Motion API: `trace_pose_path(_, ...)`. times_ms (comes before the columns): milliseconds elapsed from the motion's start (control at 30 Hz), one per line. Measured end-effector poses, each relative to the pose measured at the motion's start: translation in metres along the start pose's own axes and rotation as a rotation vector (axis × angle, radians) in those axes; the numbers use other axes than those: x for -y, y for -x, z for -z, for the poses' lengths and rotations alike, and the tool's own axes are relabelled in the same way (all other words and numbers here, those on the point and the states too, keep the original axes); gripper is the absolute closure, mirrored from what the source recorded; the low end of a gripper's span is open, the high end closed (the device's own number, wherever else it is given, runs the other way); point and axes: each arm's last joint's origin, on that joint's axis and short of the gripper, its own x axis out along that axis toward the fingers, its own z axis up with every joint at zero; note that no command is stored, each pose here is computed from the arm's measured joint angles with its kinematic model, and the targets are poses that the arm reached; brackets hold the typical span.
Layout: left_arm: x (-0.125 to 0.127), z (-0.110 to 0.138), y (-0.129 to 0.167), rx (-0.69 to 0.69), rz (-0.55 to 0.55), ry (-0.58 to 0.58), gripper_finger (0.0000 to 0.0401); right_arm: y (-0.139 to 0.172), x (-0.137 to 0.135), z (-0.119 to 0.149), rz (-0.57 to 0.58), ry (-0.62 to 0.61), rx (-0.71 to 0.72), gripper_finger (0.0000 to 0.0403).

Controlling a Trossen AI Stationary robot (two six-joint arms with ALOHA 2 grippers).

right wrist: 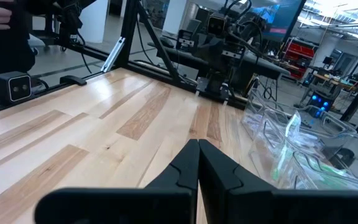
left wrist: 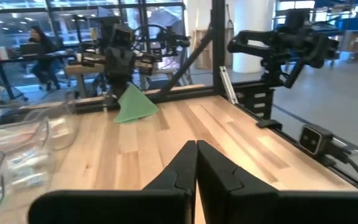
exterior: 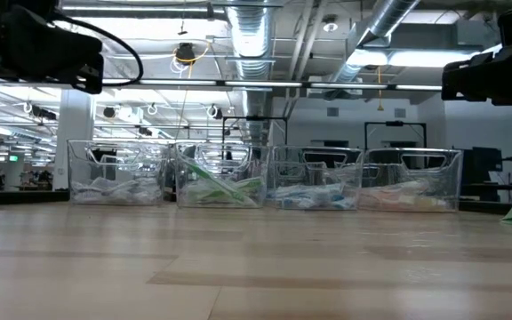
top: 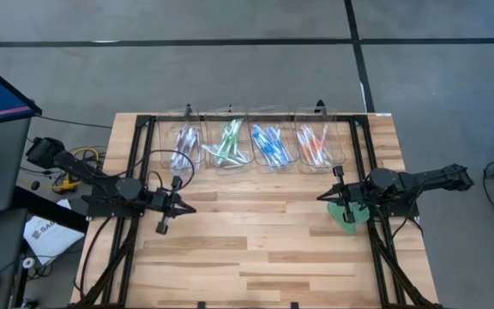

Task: Pick & Place Toothbrushes
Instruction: Return to Home Position

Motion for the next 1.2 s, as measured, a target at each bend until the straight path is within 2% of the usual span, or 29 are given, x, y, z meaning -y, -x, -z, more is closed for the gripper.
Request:
trace_pose_path(167, -0.001, -0.002, 0.003, 0.013, 0.028, 0.002, 0.04, 0.0, 0.0, 0.0, 0.0, 0.0, 0.0, 0.0403)
trace_pose_path(333, -0.006, -0.008, 0.007, 0.059, -0.004, 0.008, 0.04, 0.0, 0.0, 0.0, 0.0, 0.0, 0.0, 0.0403)
trace_pose_path(900, -0.033, -0.004, 0.025, 0.024, -0.037, -0.003, 0.0399, 0.0, 0.0, 0.0, 0.0, 0.0, 0.0, 0.0403)
trace_pose_path(1200, -0.036, -0.002, 0.035, 0.018, -0.037, -0.003, 0.0399, 0.0, 0.0, 0.0, 0.0, 0.0, 0.0, 0.0403)
